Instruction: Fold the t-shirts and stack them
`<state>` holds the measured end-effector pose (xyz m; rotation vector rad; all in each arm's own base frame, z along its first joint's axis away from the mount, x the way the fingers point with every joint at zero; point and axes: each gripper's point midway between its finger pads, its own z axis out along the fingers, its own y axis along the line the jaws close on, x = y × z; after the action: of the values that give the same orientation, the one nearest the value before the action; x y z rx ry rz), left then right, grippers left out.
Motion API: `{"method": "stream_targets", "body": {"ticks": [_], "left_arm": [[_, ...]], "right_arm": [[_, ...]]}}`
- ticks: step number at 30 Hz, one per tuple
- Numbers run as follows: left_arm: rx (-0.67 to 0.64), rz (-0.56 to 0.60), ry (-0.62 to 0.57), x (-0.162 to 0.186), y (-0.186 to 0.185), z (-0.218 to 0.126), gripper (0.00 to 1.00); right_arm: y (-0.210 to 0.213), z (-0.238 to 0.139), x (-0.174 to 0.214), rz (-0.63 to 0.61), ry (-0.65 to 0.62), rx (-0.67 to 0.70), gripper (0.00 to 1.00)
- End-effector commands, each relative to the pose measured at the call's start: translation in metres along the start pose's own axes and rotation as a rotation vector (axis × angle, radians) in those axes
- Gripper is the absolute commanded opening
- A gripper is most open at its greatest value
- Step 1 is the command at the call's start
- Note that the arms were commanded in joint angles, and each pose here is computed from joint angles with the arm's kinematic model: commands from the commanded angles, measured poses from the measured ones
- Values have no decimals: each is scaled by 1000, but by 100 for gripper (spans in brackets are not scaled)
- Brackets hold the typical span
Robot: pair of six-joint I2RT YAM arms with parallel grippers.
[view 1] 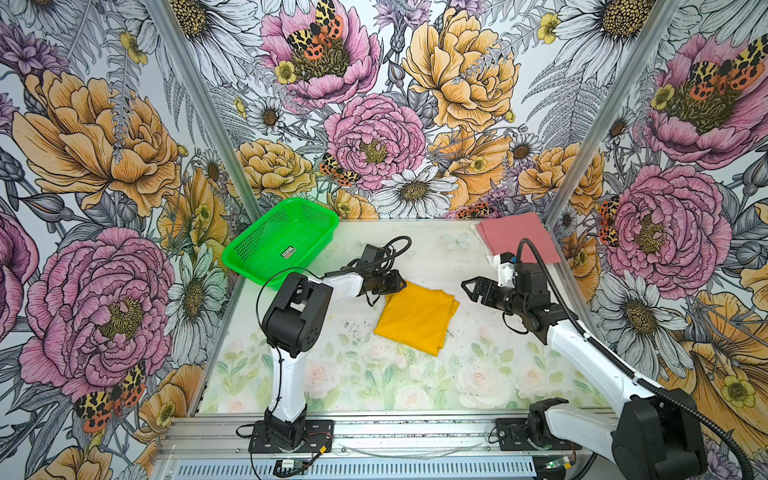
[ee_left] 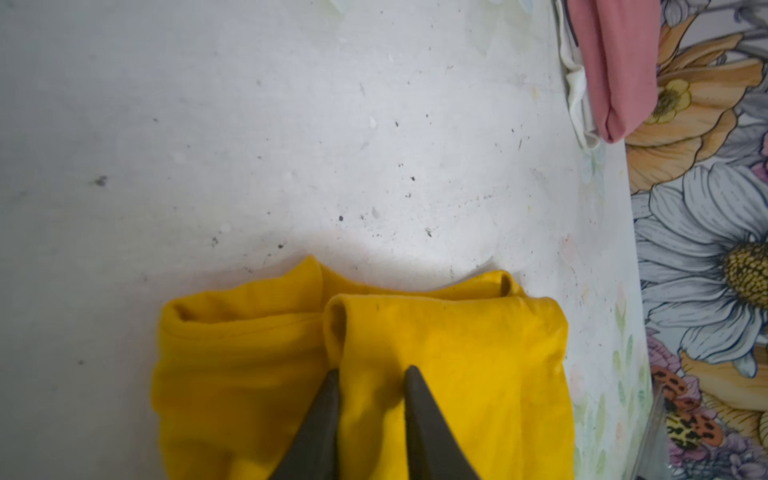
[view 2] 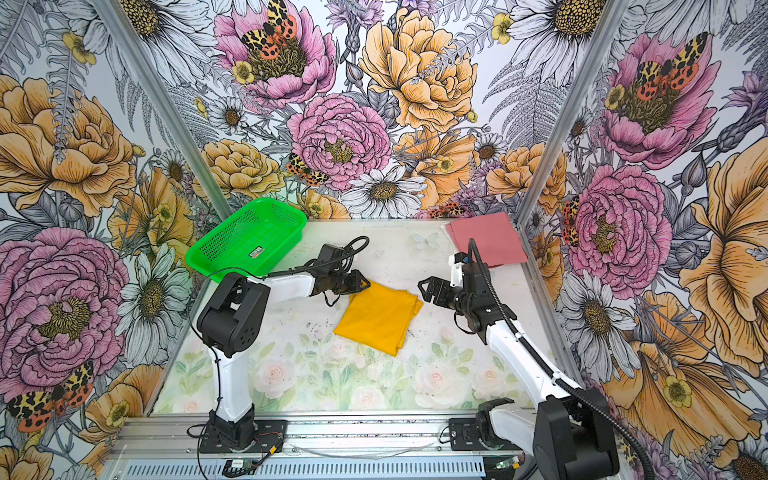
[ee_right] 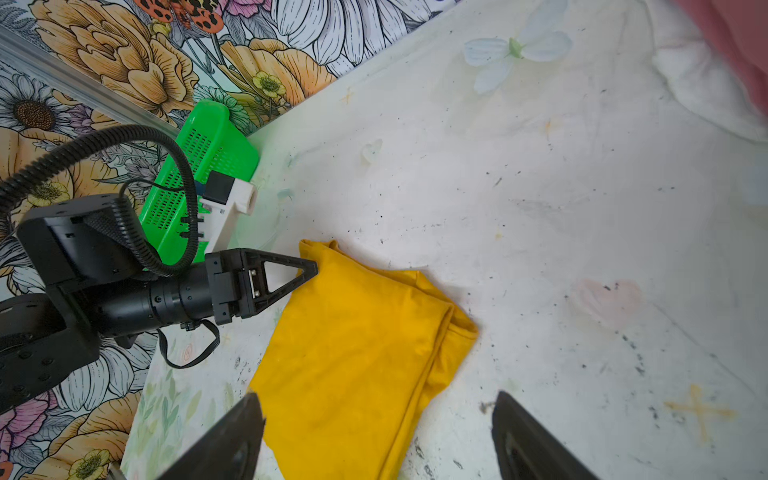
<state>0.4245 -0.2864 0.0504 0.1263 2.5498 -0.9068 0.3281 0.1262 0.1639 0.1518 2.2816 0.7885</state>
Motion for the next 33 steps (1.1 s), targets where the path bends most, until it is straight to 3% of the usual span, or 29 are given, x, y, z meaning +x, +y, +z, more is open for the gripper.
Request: {"method": "stream_targets", "body": {"ticks": [1,2,19,23,25,28,29,33], "left_arm": [[-19,29,-21,-6,-2,-2,4],[-30,31,-37,-9,-1,-8,0],[-42,23,-162,-20,-6,-66,0],[-28,-31,-117,-15,18,-51,1],[-21,-39,-121,-18,23,-49,28],[23,-37,-141,-26,17,-55,86],[28,-32,-151,-28,14,-60,98],[78,0,-183,-31,-5,-86,99]], "right_arm": [[-5,-4,2,-5,-3,17,87],[-4,-4,2,-6,-2,14,87],[8,15,21,-42,102,-39,88],[17,27,26,-71,138,-54,88],[23,35,28,-86,164,-66,88],[31,51,34,-101,194,-83,88],[34,57,34,-101,198,-94,88],[45,83,30,-87,202,-143,88]]}}
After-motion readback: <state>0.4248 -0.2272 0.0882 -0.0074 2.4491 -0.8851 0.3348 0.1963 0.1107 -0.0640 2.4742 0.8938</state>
